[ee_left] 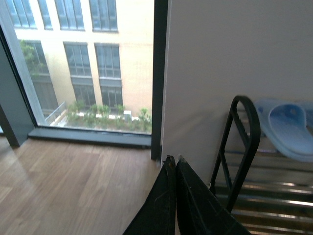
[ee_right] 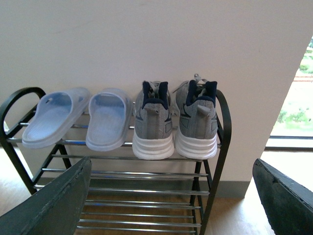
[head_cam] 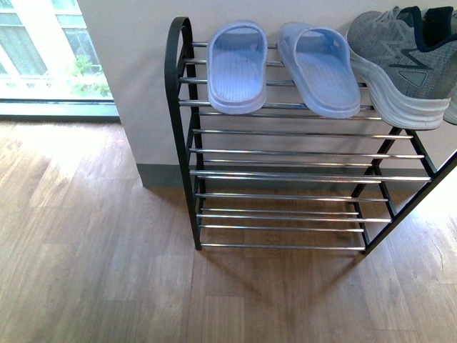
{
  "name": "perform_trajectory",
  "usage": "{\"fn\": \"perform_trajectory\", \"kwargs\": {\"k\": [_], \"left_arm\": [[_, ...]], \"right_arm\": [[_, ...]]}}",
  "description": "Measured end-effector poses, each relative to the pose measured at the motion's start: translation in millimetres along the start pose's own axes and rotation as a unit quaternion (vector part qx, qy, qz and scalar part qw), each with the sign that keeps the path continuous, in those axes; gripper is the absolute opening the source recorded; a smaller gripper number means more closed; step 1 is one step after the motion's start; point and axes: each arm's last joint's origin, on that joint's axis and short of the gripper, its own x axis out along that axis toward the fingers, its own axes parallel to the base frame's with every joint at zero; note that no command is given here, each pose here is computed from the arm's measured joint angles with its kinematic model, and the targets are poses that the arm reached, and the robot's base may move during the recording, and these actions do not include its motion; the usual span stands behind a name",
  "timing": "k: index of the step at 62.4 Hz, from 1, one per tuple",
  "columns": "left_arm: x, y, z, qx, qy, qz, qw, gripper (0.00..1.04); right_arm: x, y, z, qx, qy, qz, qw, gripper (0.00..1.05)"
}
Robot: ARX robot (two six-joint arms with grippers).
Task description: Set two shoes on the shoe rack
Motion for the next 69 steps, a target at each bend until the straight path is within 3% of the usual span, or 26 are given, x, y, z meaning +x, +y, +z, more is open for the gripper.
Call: {"fn": "perform_trajectory", "kwargs": {"k": [8,10,41,69], "left_arm": [[-0.3,0.1,-0.3,0.0,0.001,0.001,1.0,0.01],[-0.3,0.1,-0.3,0.0,0.001,0.001,1.0,0.05],[-0.3,0.1,-0.2,0.0,0.001,0.0,1.0,0.96],[-0.3,0.1,-0.3,0.001,0.001,0.001,1.0,0.95]], "right_arm": [[0.0,0.0,0.0,0.0,0.0,0.001,1.0,0.96],[0.0,0.0,0.0,0.0,0.0,0.001,1.0,0.96],[0.0,0.1,0.0,0.0,0.0,0.001,1.0,0.96],[0.0,0.1,0.0,0.0,0.0,0.001,1.0,0.96]]}}
